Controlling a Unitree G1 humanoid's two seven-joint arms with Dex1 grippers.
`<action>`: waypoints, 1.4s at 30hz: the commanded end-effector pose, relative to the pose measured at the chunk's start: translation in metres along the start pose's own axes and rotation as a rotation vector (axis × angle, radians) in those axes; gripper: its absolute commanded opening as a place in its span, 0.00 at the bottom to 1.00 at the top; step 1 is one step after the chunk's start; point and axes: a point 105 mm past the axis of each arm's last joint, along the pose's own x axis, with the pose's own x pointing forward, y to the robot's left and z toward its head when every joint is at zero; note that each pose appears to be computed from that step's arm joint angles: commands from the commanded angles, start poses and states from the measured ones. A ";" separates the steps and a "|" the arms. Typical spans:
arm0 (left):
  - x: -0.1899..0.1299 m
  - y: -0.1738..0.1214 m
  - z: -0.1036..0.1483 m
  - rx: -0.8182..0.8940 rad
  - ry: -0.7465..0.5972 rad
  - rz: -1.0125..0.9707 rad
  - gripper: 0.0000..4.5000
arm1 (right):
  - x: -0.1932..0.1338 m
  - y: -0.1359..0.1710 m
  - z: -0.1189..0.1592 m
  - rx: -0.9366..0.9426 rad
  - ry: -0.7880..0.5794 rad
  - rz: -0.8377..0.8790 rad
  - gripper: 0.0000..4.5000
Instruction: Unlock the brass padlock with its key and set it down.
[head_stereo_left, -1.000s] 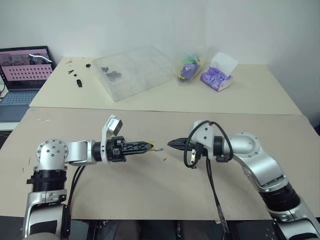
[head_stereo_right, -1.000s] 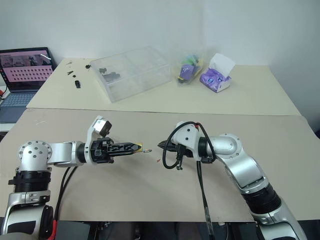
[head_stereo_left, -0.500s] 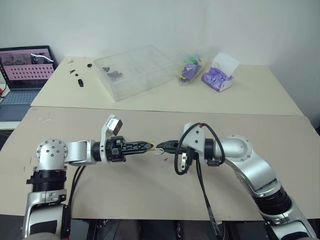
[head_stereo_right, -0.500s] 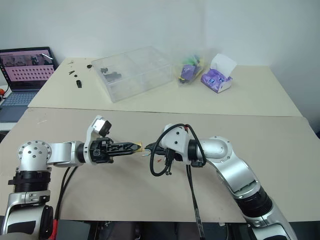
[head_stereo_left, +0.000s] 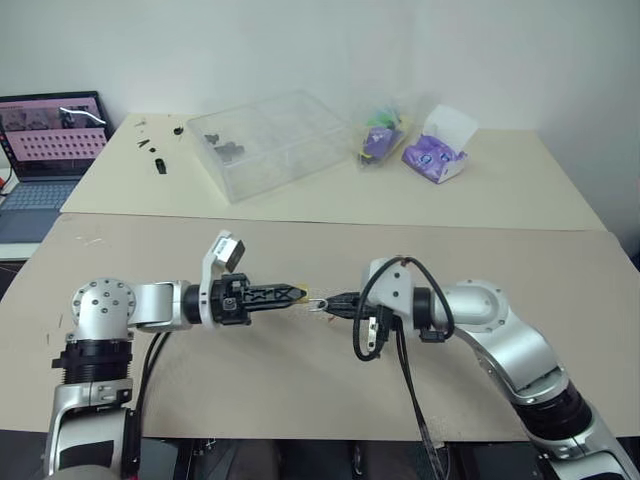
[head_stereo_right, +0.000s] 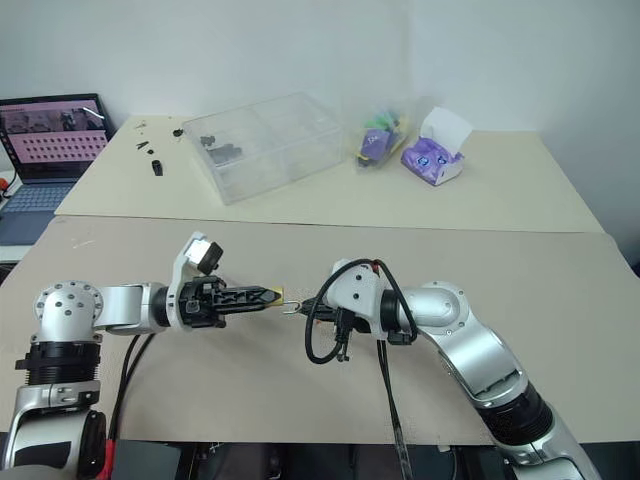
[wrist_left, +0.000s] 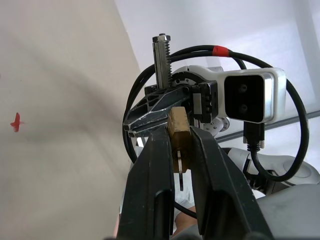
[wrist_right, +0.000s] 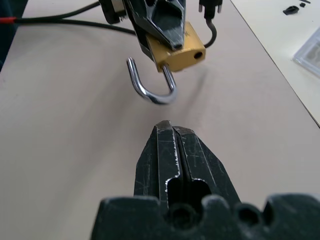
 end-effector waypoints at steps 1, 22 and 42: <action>-0.012 -0.003 -0.002 0.066 0.018 0.050 0.01 | -0.012 -0.016 -0.014 -0.015 0.039 -0.090 0.01; -0.024 0.055 -0.025 0.234 0.177 0.290 0.01 | -0.011 0.016 0.015 0.165 -0.127 0.084 0.01; -0.040 0.052 -0.030 0.286 0.188 0.301 0.01 | -0.008 0.021 -0.011 0.279 -0.097 0.187 0.01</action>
